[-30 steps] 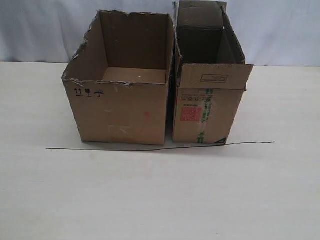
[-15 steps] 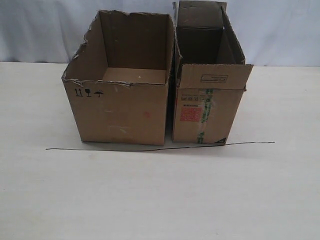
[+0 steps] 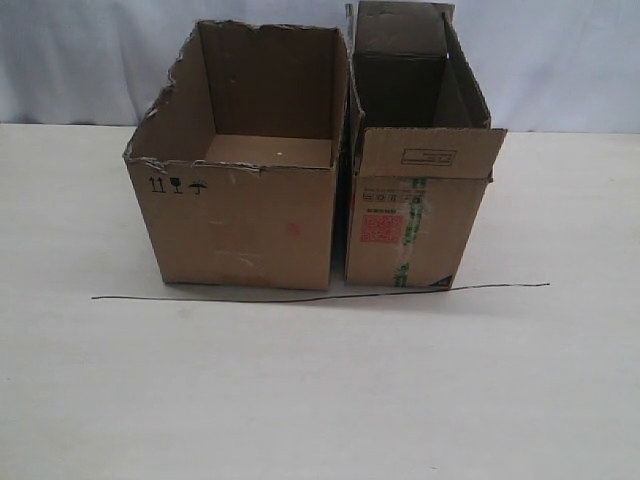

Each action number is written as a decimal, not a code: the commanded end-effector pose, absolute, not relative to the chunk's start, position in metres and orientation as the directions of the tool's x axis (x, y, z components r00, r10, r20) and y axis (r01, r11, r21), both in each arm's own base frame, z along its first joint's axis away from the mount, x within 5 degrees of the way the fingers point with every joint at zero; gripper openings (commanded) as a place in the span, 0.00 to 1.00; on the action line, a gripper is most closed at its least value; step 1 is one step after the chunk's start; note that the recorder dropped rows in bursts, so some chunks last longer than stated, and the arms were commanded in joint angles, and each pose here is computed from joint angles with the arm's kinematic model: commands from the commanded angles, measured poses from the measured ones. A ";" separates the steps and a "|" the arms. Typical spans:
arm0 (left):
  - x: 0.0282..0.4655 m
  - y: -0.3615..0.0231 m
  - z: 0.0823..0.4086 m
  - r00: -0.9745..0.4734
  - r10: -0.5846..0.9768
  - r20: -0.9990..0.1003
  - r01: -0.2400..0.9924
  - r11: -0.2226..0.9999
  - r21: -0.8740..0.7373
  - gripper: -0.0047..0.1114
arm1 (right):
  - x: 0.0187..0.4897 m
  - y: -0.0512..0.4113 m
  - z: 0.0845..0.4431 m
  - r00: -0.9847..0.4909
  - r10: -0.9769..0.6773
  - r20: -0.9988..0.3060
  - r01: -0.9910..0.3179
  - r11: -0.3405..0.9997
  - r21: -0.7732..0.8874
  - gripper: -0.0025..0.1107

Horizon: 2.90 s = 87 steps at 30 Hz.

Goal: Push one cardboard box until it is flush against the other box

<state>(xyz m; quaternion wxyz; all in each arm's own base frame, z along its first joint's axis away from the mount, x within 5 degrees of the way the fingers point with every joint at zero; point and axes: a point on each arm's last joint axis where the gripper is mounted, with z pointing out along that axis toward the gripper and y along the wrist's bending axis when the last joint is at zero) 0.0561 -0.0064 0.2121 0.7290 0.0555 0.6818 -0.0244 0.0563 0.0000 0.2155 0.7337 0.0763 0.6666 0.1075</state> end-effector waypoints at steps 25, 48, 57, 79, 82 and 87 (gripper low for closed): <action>0.056 -0.006 0.212 0.075 0.030 -0.997 0.108 0.993 0.038 0.04 | 0.056 0.005 0.213 0.095 -0.094 -0.991 -0.074 0.992 -0.102 0.07; 0.056 -0.006 0.212 0.074 0.028 -0.997 0.108 0.993 0.036 0.04 | 0.056 0.004 0.208 0.030 -0.048 -0.998 -0.070 0.996 -0.050 0.07; 0.056 -0.006 0.212 0.074 0.028 -0.997 0.108 0.993 0.036 0.04 | 0.056 0.000 0.207 0.022 -0.024 -0.999 -0.004 1.000 -0.024 0.07; 0.056 -0.006 0.212 0.075 0.032 -0.997 0.108 0.993 0.040 0.04 | 0.056 0.000 0.199 -0.072 0.036 -0.997 0.001 0.999 0.036 0.07; 0.056 -0.006 0.212 0.075 0.032 -0.997 0.108 0.993 0.040 0.04 | 0.056 0.000 0.199 -0.072 0.036 -0.997 0.001 0.999 0.036 0.07; 0.056 -0.006 0.212 0.075 0.032 -0.997 0.108 0.993 0.040 0.04 | 0.056 0.000 0.199 -0.072 0.036 -0.997 0.001 0.999 0.036 0.07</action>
